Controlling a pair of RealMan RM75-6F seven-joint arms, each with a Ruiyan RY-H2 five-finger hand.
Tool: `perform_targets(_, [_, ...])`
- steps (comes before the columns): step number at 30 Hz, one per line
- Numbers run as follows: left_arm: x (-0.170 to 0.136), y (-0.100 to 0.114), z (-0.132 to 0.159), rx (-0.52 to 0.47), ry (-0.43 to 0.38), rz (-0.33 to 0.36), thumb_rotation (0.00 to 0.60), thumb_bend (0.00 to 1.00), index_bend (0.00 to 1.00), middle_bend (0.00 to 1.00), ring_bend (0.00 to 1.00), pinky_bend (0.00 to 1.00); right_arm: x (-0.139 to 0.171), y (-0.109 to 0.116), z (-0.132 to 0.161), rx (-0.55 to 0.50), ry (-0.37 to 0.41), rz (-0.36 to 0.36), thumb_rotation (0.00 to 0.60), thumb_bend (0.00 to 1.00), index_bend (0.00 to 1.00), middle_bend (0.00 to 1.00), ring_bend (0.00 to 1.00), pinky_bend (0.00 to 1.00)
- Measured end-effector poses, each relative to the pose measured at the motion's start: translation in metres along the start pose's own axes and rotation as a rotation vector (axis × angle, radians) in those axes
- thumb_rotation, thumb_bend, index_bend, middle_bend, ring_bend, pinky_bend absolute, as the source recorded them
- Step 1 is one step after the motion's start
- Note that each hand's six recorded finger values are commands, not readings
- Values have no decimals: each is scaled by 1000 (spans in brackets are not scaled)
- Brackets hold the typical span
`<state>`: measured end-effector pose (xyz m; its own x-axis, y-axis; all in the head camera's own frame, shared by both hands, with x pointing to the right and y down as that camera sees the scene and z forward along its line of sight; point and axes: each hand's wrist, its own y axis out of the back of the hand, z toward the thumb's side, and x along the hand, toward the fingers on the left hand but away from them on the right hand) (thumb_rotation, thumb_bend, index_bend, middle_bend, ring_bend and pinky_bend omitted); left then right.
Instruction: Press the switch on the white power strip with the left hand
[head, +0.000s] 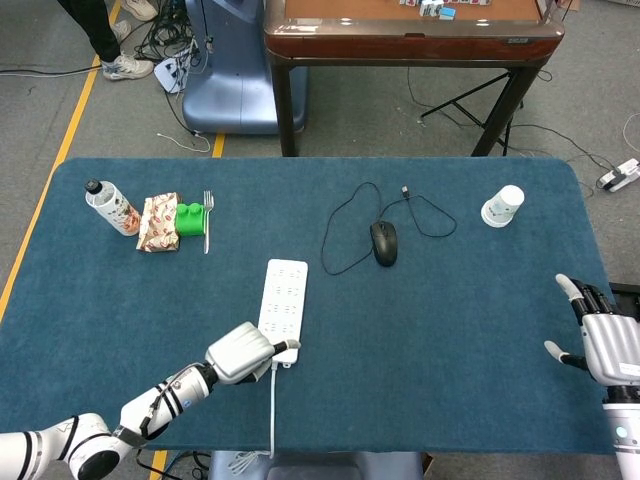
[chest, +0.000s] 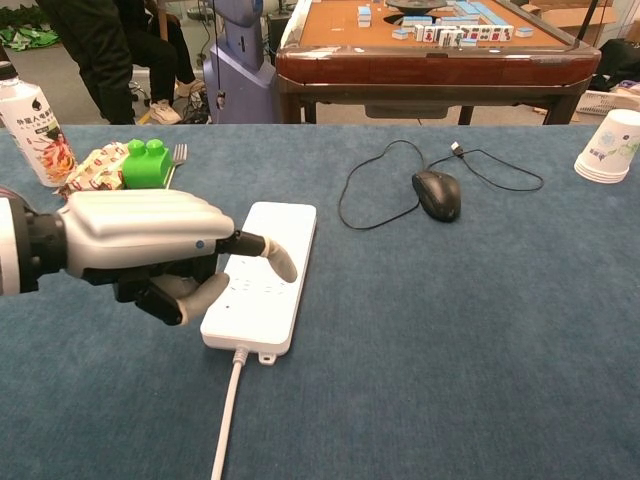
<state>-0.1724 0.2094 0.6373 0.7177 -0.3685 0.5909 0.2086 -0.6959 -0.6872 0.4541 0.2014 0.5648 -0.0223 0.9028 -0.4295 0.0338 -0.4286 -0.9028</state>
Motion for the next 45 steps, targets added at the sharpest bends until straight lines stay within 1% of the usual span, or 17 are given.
perform_targets(6, [5,-7,-1,8,15,-32,600,779,216,1000,1000,1000,0,6,1,5,1,-11,600,25,110,168,148,370])
perform_targets(17, [15,-19,-6,15,48,-83,600,779,215,1000,1000,1000,-1,2,0,2,-2,4,600,25,110,168,148,370])
perform_targets(23, [16,-25,-10,13,69,-97,600,779,219,1000,1000,1000,-3,1,0,3,-2,9,600,24,111,168,149,370])
perform_targets(31, [14,-29,-15,16,89,-106,600,779,226,1000,1000,1000,-4,-2,2,2,3,17,600,25,111,168,149,370])
perform_targets(38, [4,-31,-28,16,127,-109,600,779,239,1000,1000,1000,-4,-5,3,1,6,23,600,24,111,168,149,370])
perform_targets(45, [-1,-37,-32,18,141,-122,600,778,244,1000,1000,1000,-5,-8,6,0,15,30,600,25,111,168,149,370])
